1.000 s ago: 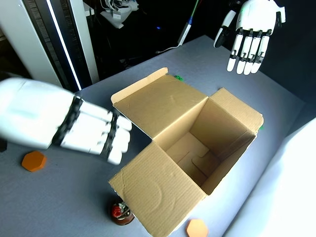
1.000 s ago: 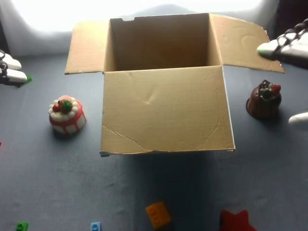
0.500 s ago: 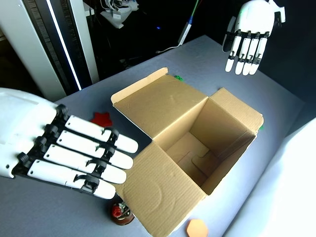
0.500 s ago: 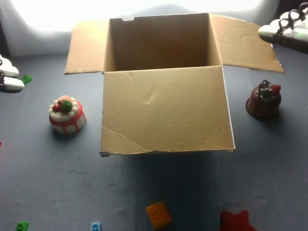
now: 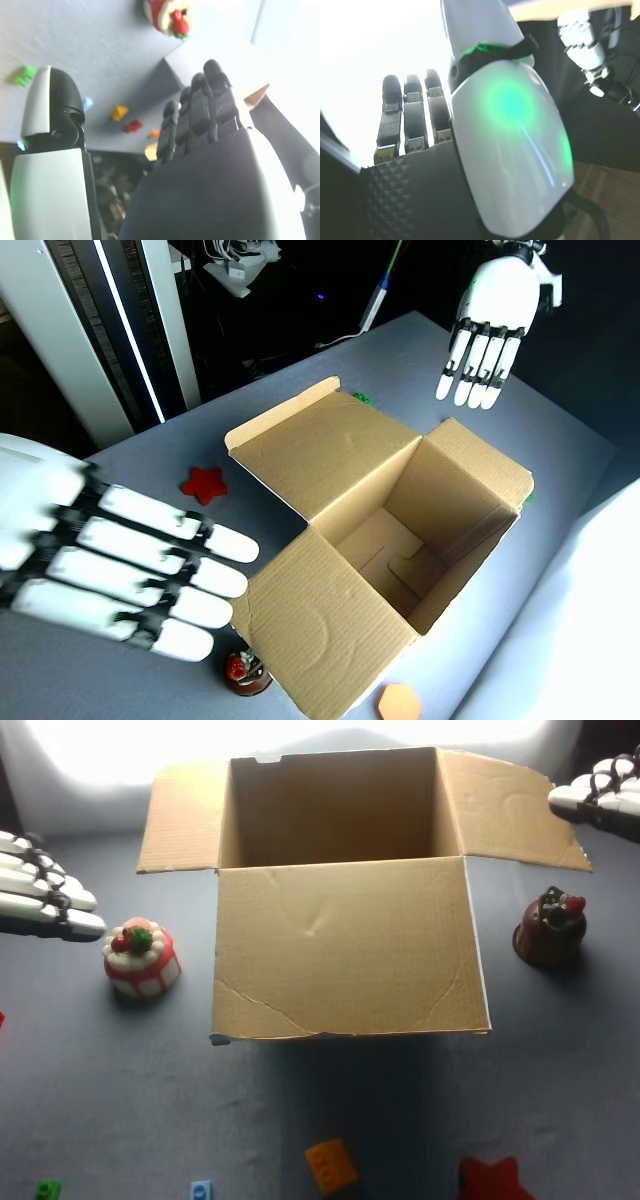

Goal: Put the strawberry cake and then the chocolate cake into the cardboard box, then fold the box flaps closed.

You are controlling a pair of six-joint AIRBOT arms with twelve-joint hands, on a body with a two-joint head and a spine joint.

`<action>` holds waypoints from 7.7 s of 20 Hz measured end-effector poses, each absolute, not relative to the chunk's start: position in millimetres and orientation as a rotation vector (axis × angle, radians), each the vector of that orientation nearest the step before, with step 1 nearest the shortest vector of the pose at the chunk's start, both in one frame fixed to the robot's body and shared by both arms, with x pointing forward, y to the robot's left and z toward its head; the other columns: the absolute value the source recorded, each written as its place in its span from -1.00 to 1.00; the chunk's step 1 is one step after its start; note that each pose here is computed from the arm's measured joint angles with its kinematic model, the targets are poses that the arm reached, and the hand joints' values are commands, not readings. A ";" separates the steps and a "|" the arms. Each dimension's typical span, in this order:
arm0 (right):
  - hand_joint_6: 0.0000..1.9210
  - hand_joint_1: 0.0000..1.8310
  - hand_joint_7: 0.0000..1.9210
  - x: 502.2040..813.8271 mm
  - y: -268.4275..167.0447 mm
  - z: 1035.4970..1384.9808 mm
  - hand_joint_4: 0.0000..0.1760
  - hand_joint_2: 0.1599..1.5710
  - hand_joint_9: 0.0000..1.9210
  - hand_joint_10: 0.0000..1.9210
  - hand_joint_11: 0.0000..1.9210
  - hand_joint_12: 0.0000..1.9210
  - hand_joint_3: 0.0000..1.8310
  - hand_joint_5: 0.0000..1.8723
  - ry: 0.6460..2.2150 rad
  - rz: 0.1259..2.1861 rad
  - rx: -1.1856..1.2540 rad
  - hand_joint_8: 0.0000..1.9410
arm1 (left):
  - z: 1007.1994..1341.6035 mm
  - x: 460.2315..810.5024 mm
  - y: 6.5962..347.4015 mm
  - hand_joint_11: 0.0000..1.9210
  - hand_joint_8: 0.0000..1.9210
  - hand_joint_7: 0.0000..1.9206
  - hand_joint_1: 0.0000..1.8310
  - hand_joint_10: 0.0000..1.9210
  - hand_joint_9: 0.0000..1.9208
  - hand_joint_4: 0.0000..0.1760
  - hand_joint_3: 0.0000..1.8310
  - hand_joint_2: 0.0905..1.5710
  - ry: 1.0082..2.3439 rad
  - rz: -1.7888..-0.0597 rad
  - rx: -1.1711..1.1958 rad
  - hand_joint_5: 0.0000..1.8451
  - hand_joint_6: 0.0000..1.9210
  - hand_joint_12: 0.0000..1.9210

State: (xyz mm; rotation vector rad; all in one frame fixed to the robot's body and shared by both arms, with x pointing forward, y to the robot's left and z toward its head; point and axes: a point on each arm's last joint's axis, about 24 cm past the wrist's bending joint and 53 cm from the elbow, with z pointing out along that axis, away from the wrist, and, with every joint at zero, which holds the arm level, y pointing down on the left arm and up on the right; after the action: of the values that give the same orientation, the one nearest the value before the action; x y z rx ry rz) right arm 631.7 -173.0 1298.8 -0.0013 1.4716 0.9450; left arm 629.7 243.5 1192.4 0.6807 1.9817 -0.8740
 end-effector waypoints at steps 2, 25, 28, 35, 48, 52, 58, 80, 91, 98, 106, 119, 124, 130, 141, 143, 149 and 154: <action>-1.00 0.40 -0.95 633.1 -174.5 1298.9 -0.81 0.22 -0.94 -1.00 -1.00 -0.64 -1.00 -0.92 1.475 0.948 0.014 -1.00 | 1174.2 633.8 240.6 -1.00 -1.00 -0.92 0.32 -1.00 -0.89 -0.41 -1.00 0.15 2.017 -0.871 0.682 -0.90 -1.00 -0.49; -0.99 0.42 -0.95 625.4 -167.2 1312.2 -0.86 0.24 -0.95 -1.00 -0.98 -0.99 -1.00 -0.91 1.422 0.986 0.005 -1.00 | 1143.8 708.7 184.2 -1.00 -1.00 -0.88 0.34 -0.99 -0.85 -0.44 -1.00 0.18 1.956 -0.903 0.640 -0.88 -1.00 -0.34; -1.00 0.40 -0.95 625.4 -167.1 1312.2 -0.91 0.25 -0.94 -0.98 -0.99 -0.74 -1.00 -0.93 1.422 0.986 0.005 -1.00 | 1134.1 714.6 179.0 -1.00 -1.00 -0.88 0.32 -1.00 -0.85 -0.44 -1.00 0.20 1.975 -0.905 0.628 -0.89 -1.00 -0.32; -1.00 0.37 -0.97 625.0 -166.8 1312.7 -0.78 0.25 -0.94 -0.99 -1.00 -0.69 -1.00 -1.00 1.420 0.985 0.001 -1.00 | 1118.1 731.9 178.0 -1.00 -0.99 -0.78 0.31 -0.98 -0.75 -0.29 -1.00 0.20 1.998 -0.872 0.612 -0.83 -0.99 -0.06; -0.99 0.34 -0.98 619.9 -162.0 1316.2 -0.74 0.24 -0.92 -1.00 -1.00 -0.63 -1.00 -0.97 1.397 0.985 -0.039 -1.00 | 1096.4 732.9 170.3 -0.98 -0.96 -0.56 0.35 -0.90 -0.48 0.00 -1.00 0.17 2.028 -0.863 0.617 -0.60 -0.96 0.41; -0.99 0.33 -0.96 619.0 -161.7 1318.5 -0.81 0.25 -0.89 -0.99 -1.00 -0.46 -1.00 -0.96 1.387 0.989 -0.040 -1.00 | 1095.5 732.3 167.3 -0.85 -0.97 -0.46 0.35 -0.39 -0.54 -0.44 -1.00 0.19 2.026 -0.880 0.593 -0.47 -0.99 0.42; -1.00 0.31 -0.98 618.8 -162.2 1319.4 -0.80 0.26 -0.93 -0.99 -1.00 -0.56 -1.00 -0.98 1.383 0.990 -0.040 -1.00 | 1095.3 732.1 166.9 -0.79 -0.57 -0.60 0.37 0.07 -0.68 -1.00 -1.00 0.24 2.026 -0.886 0.585 -0.37 -0.94 0.42; -0.99 0.28 -0.92 617.1 -159.8 1317.3 -0.84 0.30 -0.91 -1.00 -1.00 -0.62 -0.99 -0.96 1.389 0.991 -0.047 -1.00 | 1104.6 713.4 192.1 -0.54 0.90 -0.58 0.58 0.95 -0.54 -1.00 -1.00 0.72 2.047 -0.861 0.595 -0.53 0.86 0.92; -1.00 0.34 -0.94 615.9 -158.7 1317.5 -0.93 0.27 -0.93 -1.00 -1.00 -0.64 -1.00 -0.95 1.388 0.993 -0.050 -1.00 | 1185.9 702.9 216.1 -0.57 0.84 -0.51 0.41 0.86 -0.46 -1.00 -0.99 0.74 1.934 -0.845 0.620 -0.53 0.83 0.92; -1.00 0.31 -0.93 615.7 -158.7 1317.7 -0.91 0.29 -0.94 -0.99 -1.00 -0.69 -1.00 -0.97 1.387 0.993 -0.050 -1.00 | 1215.9 699.7 228.7 -0.58 0.83 -0.51 0.36 0.85 -0.45 -1.00 -1.00 0.74 1.888 -0.808 0.659 -0.49 0.81 0.88; -0.99 0.37 -0.87 615.5 -159.9 1319.3 -0.86 0.27 -0.89 -0.99 -1.00 -0.59 -1.00 -0.94 1.381 0.994 -0.048 -1.00 | 1242.5 699.7 231.5 -0.55 0.84 -0.55 0.54 0.88 -0.51 -1.00 -0.98 0.71 1.830 -0.803 0.671 -0.51 0.88 0.93; -1.00 0.39 -0.91 615.1 -159.7 1318.2 -0.75 0.27 -0.91 -0.99 -1.00 -0.70 -1.00 -0.97 1.382 0.992 -0.052 -1.00 | 1290.0 702.2 175.1 -0.62 0.83 -0.50 0.37 0.85 -0.45 -1.00 -1.00 0.73 1.703 -0.805 0.832 -0.45 0.74 0.94; -1.00 0.40 -0.91 615.2 -159.8 1318.1 -0.78 0.25 -0.93 -1.00 -1.00 -0.72 -1.00 -0.96 1.382 0.992 -0.052 -1.00 | 1296.1 698.9 131.2 -0.60 0.83 -0.49 0.38 0.86 -0.42 -1.00 -1.00 0.72 1.674 -0.824 0.935 -0.44 0.67 0.98; -0.99 0.40 -0.91 615.1 -159.8 1318.2 -0.85 0.23 -0.94 -1.00 -1.00 -0.74 -1.00 -0.94 1.382 0.992 -0.052 -1.00 | 1299.8 690.0 79.4 -0.60 0.82 -0.49 0.37 0.89 -0.46 -1.00 -1.00 0.72 1.638 -0.851 1.053 -0.44 0.71 0.99; -1.00 0.38 -0.88 614.9 -159.8 1318.7 -0.91 0.25 -0.90 -0.99 -1.00 -0.53 -1.00 -0.94 1.379 0.993 -0.053 -1.00 | 1282.2 694.8 30.6 -0.62 0.88 -0.50 0.38 0.89 -0.45 -1.00 -1.00 0.73 1.641 -0.815 1.169 -0.45 0.65 0.92; -1.00 0.35 -0.91 615.0 -159.8 1318.7 -0.85 0.27 -0.91 -0.99 -1.00 -0.53 -1.00 -0.99 1.379 0.993 -0.052 -1.00 | 1280.2 691.3 24.0 -0.61 0.84 -0.50 0.39 0.85 -0.43 -1.00 -1.00 0.71 1.634 -0.817 1.188 -0.40 0.62 0.85; -1.00 0.34 -0.93 614.9 -159.8 1319.0 -0.76 0.27 -0.92 -0.99 -1.00 -0.54 -1.00 -0.99 1.378 0.993 -0.053 -1.00 | 1271.9 687.8 7.6 -0.56 0.85 -0.52 0.37 0.89 -0.46 -1.00 -1.00 0.73 1.623 -0.798 1.241 -0.43 0.71 0.99; -1.00 0.33 -0.94 614.9 -159.8 1319.0 -0.83 0.27 -0.94 -1.00 -1.00 -0.60 -1.00 -0.98 1.378 0.993 -0.053 -1.00 | 1272.8 689.2 4.8 -0.62 0.71 -0.40 0.18 0.55 -0.55 -0.75 -1.00 0.69 1.616 -0.789 1.242 -0.39 0.63 0.84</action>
State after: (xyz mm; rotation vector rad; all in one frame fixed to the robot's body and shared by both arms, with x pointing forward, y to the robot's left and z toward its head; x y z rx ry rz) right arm 614.9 -159.8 1319.0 -0.0528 1.3780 0.9930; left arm 689.2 4.8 1272.8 1.2416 1.6163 -0.7889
